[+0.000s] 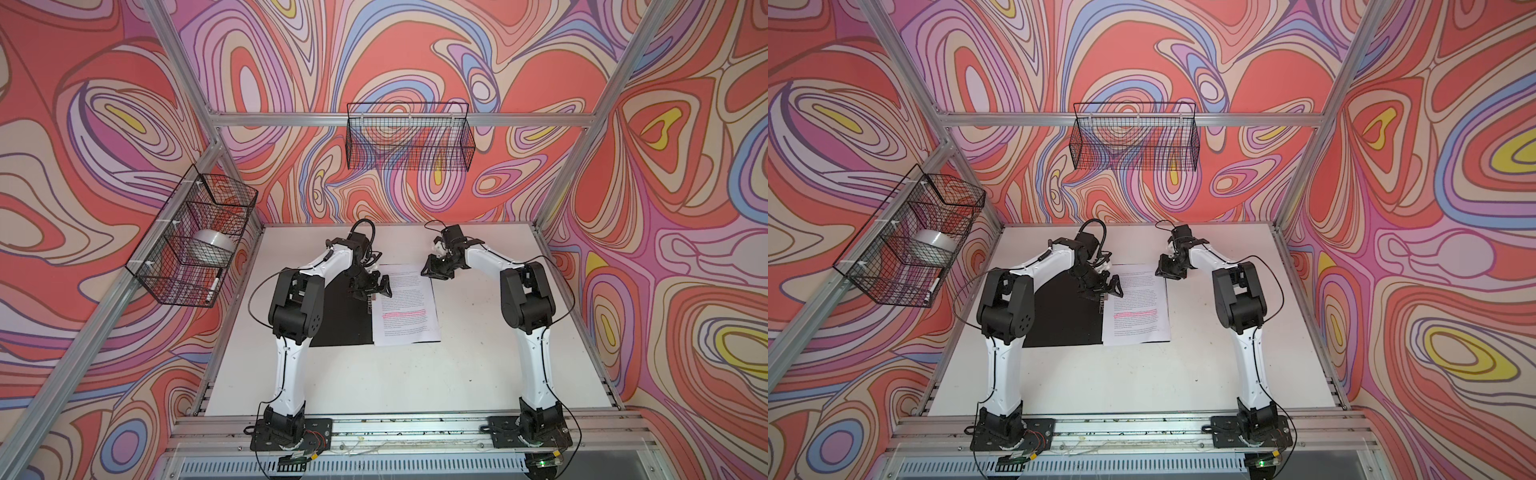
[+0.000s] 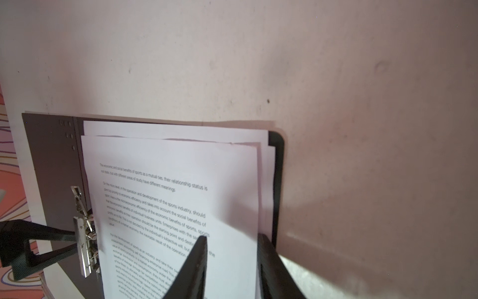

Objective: Put the files into the folder

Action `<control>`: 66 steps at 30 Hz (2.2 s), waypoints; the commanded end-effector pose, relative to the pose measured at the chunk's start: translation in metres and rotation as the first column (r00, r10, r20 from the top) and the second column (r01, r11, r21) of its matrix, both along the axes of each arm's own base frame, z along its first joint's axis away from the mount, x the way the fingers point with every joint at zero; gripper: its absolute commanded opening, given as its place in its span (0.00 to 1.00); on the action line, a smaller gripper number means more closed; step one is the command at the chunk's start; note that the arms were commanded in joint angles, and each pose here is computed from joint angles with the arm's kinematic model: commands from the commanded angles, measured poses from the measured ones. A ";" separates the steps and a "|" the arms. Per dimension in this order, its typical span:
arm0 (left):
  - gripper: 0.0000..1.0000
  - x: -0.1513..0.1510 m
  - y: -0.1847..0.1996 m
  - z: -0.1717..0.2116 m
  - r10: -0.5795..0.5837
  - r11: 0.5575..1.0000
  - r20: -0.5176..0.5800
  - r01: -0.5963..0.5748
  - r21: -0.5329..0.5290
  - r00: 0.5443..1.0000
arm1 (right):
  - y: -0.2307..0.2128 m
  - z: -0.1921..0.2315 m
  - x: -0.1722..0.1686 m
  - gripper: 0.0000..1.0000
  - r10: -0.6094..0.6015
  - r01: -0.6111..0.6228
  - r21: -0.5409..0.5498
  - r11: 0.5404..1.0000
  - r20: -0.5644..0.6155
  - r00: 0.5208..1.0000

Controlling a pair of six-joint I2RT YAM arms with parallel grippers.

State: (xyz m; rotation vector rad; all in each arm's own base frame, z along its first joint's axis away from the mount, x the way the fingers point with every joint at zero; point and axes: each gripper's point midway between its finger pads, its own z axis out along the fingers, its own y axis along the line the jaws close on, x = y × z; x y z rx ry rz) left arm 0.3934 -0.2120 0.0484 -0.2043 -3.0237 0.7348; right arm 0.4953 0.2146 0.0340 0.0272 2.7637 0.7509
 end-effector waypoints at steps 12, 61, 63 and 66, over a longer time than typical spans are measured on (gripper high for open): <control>0.98 -0.015 0.026 0.018 0.016 0.999 -0.024 -0.016 0.031 1.000 | -0.025 0.050 -0.041 0.34 -0.123 0.125 -0.035 0.992 0.059 0.991; 0.97 -0.017 0.083 0.033 0.139 0.989 0.017 -0.138 -0.042 0.990 | 0.079 -0.006 -0.247 0.21 0.161 -0.196 -0.326 0.925 -0.131 0.978; 0.97 -0.016 0.083 0.032 0.140 0.989 0.017 -0.139 -0.045 0.990 | 0.081 -0.004 -0.244 0.21 0.161 -0.194 -0.330 0.924 -0.126 0.979; 0.97 -0.015 0.083 0.030 0.142 0.989 0.012 -0.142 -0.046 0.990 | 0.084 -0.001 -0.241 0.21 0.165 -0.196 -0.329 0.924 -0.120 0.979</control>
